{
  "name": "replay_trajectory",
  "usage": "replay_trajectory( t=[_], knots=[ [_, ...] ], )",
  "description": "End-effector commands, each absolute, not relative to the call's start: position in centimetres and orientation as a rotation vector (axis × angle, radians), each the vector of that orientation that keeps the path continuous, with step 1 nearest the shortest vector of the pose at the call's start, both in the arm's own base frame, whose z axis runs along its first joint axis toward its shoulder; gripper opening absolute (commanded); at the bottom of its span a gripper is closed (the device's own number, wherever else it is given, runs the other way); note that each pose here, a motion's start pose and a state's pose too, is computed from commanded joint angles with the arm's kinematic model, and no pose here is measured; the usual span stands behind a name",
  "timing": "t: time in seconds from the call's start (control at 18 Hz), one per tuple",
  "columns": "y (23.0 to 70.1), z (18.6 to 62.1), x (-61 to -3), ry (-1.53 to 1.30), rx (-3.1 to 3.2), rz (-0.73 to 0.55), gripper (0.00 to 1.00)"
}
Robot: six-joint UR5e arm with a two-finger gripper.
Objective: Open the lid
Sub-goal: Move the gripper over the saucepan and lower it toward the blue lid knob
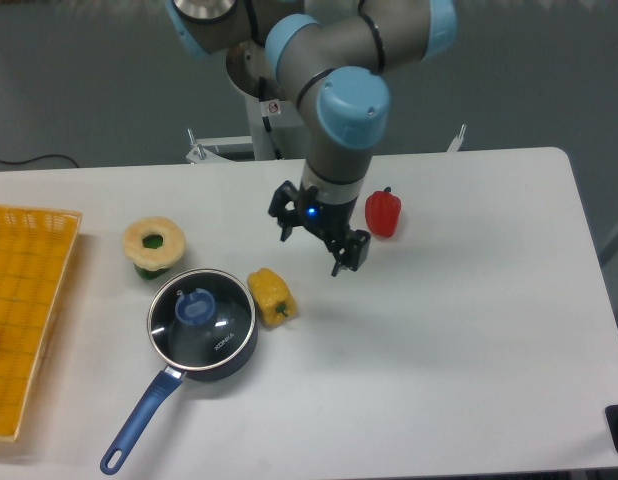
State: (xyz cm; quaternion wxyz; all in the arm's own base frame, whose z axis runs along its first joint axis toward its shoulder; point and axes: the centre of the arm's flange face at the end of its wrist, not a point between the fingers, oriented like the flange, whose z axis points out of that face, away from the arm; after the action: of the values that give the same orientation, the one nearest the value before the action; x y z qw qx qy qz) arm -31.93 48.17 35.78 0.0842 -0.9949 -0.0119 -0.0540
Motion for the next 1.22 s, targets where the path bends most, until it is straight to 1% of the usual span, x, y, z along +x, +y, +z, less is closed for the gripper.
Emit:
replay_trajectory(
  t=[0.17,0.39,0.56,0.67,0.78,1.0,1.22],
  knots=[
    [49.6,35.1,-30.4,-0.241,-3.005,-0.157,1.0],
    [51.1,35.4,-28.3,-0.617,-2.997,-0.093,1.0],
    [52.2,34.4,-26.5,-0.779,-3.007,-0.035,1.0],
    [52.9,34.0,-26.4,-0.913,-2.95,-0.025,1.0],
    [54.6,33.9,-24.4,-0.943,-2.914,-0.01,1.0],
    [56.0,34.5,-23.2,-0.974,-2.851,-0.01,1.0],
    [58.1,32.9,-21.7,-0.945,-2.872,-0.027,1.0]
  ],
)
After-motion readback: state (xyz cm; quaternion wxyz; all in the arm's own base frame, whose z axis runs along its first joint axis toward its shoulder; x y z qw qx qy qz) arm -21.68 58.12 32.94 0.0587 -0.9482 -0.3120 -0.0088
